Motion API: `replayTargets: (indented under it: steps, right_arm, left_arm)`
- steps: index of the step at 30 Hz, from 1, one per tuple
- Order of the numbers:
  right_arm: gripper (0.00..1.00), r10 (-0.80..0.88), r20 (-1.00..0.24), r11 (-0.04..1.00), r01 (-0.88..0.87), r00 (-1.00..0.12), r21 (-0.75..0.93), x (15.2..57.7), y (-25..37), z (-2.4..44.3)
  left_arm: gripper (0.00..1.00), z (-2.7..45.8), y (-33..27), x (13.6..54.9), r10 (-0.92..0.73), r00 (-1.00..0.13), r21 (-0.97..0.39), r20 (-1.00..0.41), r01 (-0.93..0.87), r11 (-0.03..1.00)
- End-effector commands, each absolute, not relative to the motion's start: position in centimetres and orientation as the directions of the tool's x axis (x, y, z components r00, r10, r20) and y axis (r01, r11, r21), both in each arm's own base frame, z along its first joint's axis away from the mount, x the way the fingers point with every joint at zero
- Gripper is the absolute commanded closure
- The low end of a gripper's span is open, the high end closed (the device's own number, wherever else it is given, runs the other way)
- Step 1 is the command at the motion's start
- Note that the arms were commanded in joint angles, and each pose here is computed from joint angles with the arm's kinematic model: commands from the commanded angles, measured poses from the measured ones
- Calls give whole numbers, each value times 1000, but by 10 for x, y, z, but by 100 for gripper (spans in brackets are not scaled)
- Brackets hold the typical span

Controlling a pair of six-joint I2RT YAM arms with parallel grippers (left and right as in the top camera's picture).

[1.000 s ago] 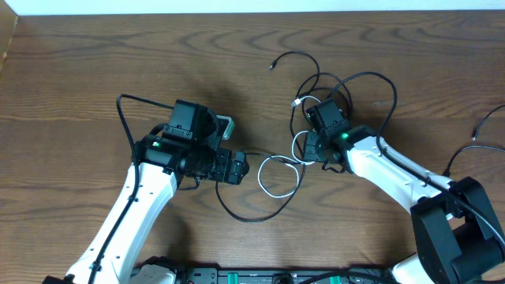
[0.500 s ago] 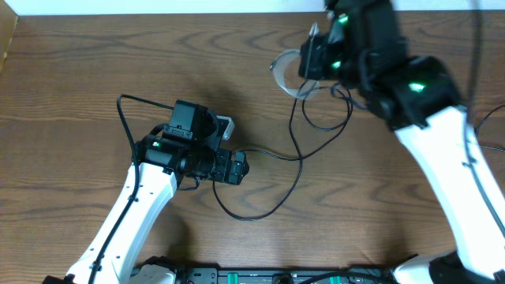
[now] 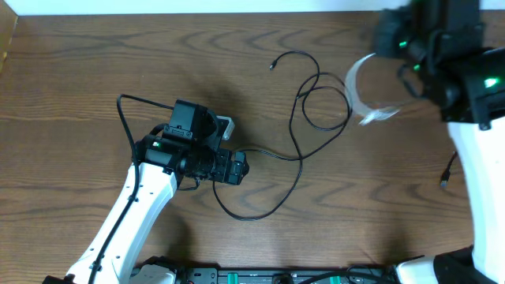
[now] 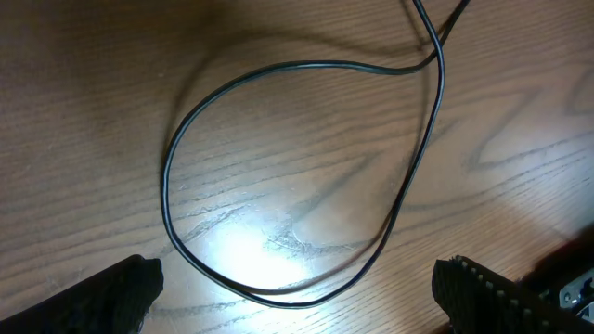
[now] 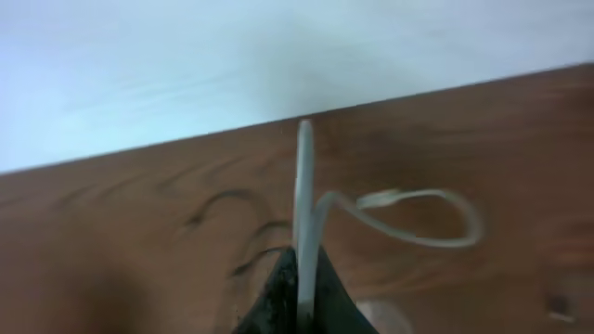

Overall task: Untangle cables
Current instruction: 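Pull the white cable up and off to the right with the right gripper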

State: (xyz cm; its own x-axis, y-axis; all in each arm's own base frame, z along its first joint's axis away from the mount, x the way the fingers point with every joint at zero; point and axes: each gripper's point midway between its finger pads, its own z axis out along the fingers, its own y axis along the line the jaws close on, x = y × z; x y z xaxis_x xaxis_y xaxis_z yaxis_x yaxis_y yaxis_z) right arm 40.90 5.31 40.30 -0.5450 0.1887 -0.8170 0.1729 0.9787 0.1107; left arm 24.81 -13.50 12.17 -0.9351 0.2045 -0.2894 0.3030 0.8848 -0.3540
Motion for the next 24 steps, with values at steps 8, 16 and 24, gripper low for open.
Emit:
replayTargets:
  steps: [8,16,24]
  right_arm:
    - [99,447,-773,723,691,-451,15,384,-200,370]
    - [99,645,-651,614,778,-400,131,372,-293,304]
    - [99,823,-507,415,880,-256,231,334,-369,240]
  left_arm:
    - [1,118,-134,245,209,-939,-358,-274,301,884]
    - [1,115,-132,237,208,-949,-360,-237,285,888]
    - [1,115,-132,236,209,-951,-360,-229,282,889]
